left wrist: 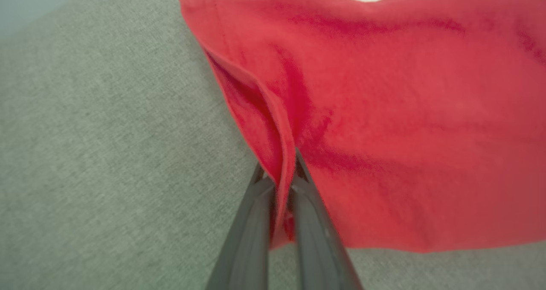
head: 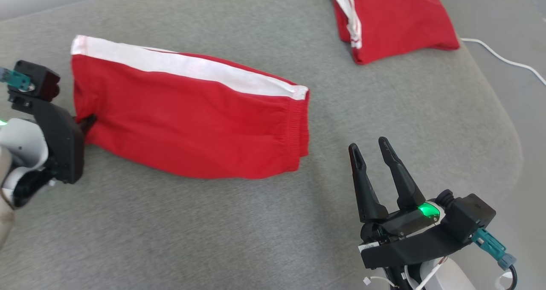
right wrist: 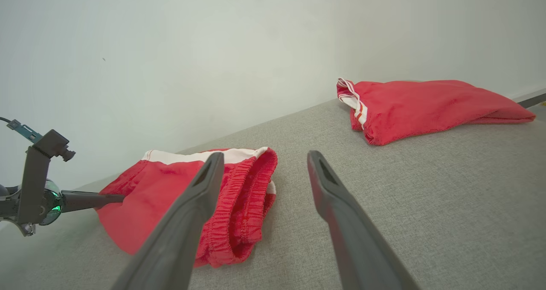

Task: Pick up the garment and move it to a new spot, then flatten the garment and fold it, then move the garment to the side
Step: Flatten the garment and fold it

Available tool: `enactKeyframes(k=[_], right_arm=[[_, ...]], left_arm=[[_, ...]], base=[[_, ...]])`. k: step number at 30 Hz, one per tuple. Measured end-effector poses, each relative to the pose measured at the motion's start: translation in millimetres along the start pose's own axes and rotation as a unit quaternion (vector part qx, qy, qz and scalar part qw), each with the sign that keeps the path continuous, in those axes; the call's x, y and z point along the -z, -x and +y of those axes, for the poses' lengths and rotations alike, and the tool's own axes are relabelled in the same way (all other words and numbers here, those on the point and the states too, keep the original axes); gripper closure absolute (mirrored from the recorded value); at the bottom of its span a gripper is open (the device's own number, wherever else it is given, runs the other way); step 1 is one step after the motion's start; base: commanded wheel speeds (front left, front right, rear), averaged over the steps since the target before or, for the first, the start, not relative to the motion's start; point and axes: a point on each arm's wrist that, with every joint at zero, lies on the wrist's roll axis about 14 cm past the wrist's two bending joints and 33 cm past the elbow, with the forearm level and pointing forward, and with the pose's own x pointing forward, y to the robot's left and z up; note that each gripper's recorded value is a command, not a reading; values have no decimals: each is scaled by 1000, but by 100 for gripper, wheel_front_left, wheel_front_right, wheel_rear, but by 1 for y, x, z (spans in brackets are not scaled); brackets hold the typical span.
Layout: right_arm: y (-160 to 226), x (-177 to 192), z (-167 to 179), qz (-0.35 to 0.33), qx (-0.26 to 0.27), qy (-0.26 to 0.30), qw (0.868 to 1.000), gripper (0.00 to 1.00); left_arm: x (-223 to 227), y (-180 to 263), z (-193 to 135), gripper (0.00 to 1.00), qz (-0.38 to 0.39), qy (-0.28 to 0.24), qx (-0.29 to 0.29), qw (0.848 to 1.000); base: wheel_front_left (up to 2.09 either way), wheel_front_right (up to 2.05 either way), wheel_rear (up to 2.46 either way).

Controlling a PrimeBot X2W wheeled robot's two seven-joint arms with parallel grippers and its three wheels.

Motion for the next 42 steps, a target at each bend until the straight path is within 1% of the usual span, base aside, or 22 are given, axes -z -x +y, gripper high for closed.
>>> enactKeyframes(k=[8,14,17,25,26,27,28,29,31,35,41,42], right_arm=[[-3,3,13,2,-26,-6,1000,0],[1,3,22,2,-39,-14,999,0],[4,3,27,1,-45,-19,999,0],[12,3,40,0,-64,-26,998,0],[12,3,43,1,-70,-25,997,0],[12,3,44,1,-72,-24,997,0],[12,2,44,1,-73,-23,997,0],[13,2,44,1,-73,-23,997,0],[13,0,44,-1,-75,-20,997,0],[13,-4,44,-7,-77,-15,997,0],[10,-13,51,-21,-86,-12,996,0],[10,-13,51,-21,-86,-12,996,0]], left_arm=[[-11,33,-6,100,-48,10,-9,999],[3,68,-16,100,-73,27,-19,997],[14,86,-23,100,-85,41,-25,995],[69,121,-48,100,-78,99,-40,991],[74,126,-48,100,-91,107,-53,989],[74,128,-48,62,-99,104,-58,988],[72,130,-49,33,-108,104,-60,987],[70,131,-49,0,-121,108,-66,985],[66,134,-48,0,-146,108,-75,981],[50,148,-35,0,-208,103,-115,966],[26,182,-12,0,-299,95,-182,932],[26,182,-12,0,-299,95,-182,932]], base=[[0,0,0],[0,0,0],[0,0,0],[0,0,0],[0,0,0],[0,0,0],[0,0,0],[0,0,0],[0,0,0],[0,0,0],[0,0,0],[0,0,0]])
